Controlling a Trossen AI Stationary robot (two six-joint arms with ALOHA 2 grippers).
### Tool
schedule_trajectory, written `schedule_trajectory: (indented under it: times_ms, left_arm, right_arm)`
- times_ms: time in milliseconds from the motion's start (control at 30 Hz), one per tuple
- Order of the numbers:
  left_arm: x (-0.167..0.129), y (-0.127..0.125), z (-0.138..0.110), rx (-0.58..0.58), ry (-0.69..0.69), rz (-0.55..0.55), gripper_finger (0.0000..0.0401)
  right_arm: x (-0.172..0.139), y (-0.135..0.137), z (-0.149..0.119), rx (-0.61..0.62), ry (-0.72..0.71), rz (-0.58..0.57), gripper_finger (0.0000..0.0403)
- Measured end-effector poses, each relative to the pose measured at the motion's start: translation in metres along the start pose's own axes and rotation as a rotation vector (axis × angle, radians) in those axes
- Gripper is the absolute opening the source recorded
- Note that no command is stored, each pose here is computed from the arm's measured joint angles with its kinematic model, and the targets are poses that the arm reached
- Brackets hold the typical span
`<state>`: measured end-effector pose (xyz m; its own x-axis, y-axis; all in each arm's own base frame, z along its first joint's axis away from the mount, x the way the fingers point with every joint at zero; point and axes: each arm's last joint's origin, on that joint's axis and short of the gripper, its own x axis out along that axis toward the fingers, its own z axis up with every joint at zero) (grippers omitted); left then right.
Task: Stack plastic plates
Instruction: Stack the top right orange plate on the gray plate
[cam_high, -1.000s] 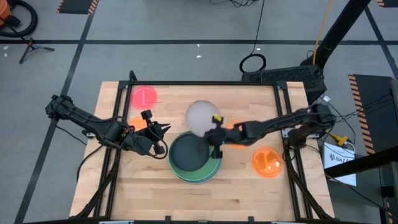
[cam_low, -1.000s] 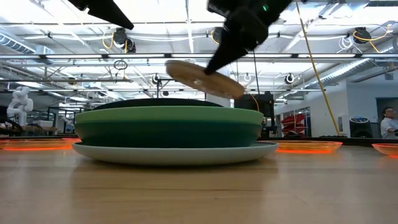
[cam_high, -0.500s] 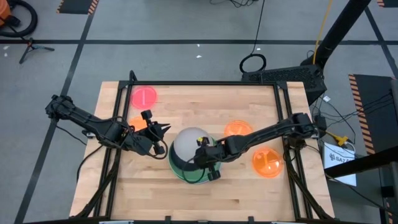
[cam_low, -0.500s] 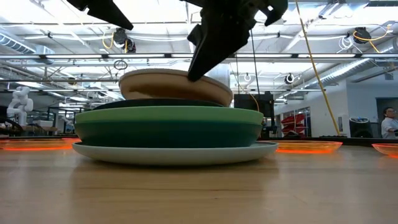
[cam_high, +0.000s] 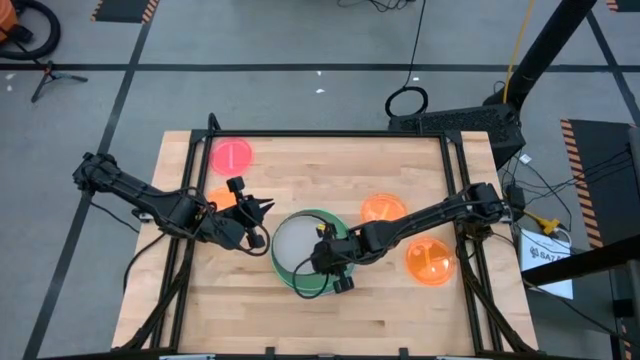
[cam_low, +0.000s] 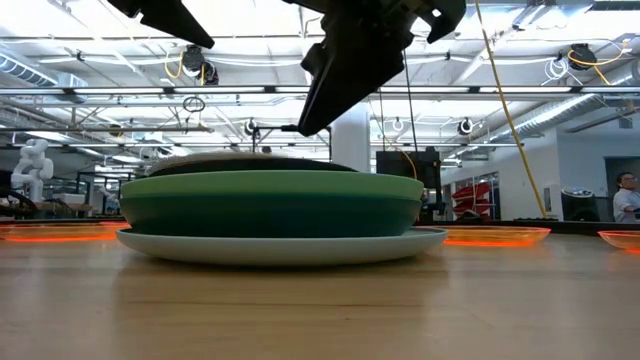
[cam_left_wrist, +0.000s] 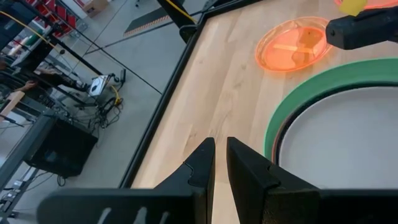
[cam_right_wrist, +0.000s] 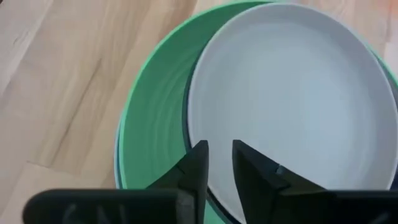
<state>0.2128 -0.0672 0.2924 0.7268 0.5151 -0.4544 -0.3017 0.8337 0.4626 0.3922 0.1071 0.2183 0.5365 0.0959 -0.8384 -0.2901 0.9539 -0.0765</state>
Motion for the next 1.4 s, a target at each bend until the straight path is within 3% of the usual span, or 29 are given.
schedule_trajectory:
  times_ms: [400,800,1067,1400]
  left_arm:
    - [0.0,0.0,-0.001,-0.011,0.01,0.001,0.0049]
    - [0.0,0.0,-0.002,-0.045,0.019,0.002,0.0049]
    - [0.0,0.0,-0.002,-0.053,0.017,0.0,0.0049]
    - [0.0,0.0,-0.002,-0.052,0.014,-0.001,0.0049]
  right_arm:
    - [-0.019,-0.004,-0.011,0.062,0.123,-0.143,0.0074]
    - [-0.056,-0.005,-0.039,0.241,0.349,-0.22,0.0074]
    - [-0.04,0.003,-0.088,0.206,0.383,-0.207,0.0074]
    - [-0.048,0.0,-0.157,0.424,0.231,-0.229,0.0076]
